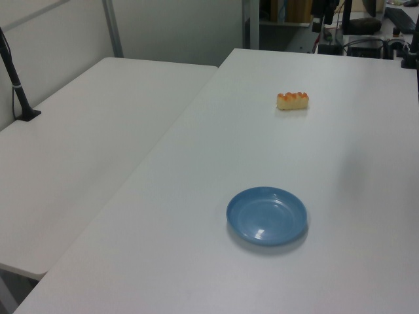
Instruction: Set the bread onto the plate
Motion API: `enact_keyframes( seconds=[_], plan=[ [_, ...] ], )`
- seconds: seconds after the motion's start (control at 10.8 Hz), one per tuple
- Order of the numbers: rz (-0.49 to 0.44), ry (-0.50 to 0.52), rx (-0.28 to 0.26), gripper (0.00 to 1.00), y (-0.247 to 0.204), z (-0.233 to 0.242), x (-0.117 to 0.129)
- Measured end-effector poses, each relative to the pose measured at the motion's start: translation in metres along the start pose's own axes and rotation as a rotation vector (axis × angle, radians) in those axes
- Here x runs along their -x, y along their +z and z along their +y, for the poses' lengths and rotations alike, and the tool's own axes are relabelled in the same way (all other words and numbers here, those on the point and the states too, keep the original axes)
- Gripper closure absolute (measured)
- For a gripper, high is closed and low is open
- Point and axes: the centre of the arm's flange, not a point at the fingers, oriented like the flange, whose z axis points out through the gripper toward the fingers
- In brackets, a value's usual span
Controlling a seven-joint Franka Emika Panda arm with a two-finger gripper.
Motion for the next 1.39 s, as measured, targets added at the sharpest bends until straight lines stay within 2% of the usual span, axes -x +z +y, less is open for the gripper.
enact_keyframes(
  seconds=[1.39],
  plan=[
    [0.006,0.032,0.001,0.0,-0.002,0.018,0.0]
  ],
)
